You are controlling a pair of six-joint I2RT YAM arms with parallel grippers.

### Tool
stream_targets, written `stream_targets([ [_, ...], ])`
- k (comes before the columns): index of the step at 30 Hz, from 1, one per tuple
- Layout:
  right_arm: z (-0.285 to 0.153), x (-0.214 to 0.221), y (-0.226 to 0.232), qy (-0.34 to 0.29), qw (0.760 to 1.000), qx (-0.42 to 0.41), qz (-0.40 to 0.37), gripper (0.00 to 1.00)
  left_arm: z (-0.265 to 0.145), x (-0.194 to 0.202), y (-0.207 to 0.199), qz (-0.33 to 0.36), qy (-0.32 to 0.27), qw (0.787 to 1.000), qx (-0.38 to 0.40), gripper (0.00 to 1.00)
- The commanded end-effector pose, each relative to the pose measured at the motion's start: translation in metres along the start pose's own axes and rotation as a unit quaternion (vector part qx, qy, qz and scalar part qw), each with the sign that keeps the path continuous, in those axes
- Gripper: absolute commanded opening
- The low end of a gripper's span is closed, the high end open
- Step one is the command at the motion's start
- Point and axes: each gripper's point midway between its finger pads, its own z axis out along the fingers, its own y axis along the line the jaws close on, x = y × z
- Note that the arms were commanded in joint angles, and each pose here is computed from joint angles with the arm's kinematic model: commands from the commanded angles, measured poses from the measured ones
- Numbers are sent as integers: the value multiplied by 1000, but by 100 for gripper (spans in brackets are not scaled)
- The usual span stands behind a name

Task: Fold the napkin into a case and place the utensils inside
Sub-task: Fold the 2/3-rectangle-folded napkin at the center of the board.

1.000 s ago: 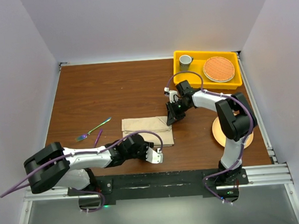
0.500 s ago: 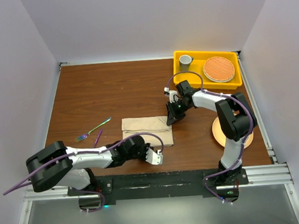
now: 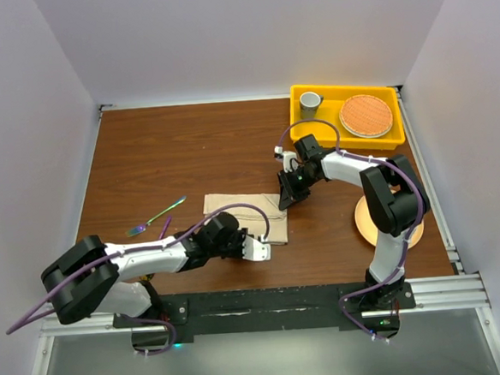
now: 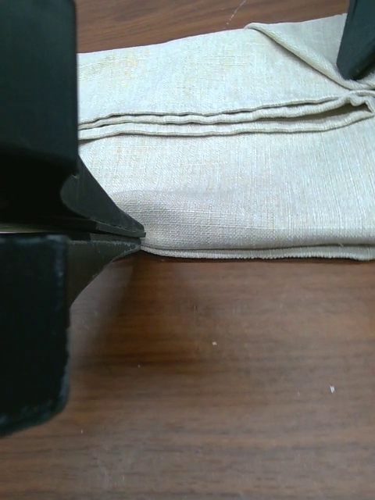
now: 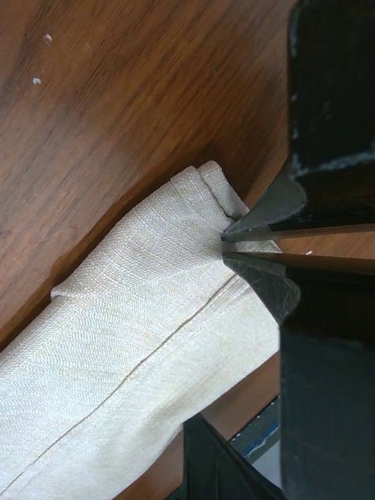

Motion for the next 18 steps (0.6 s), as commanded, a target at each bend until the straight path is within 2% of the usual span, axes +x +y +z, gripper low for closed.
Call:
stream_targets([
  [1,17,26,-43,35,996,86,-12,17,-5,-18,12,-15,-29,999,4,0],
  [7,16,25,-42,33,996,85,-10,17,-10,-27,19,-27,-49,998,5,0],
  [14,17,25,-43,32,996,88,-12,17,-21,-52,49,-45,-82,996,2,0],
  [18,17,25,-43,33,995,89,-11,17,-17,-51,65,-60,-83,995,1,0],
])
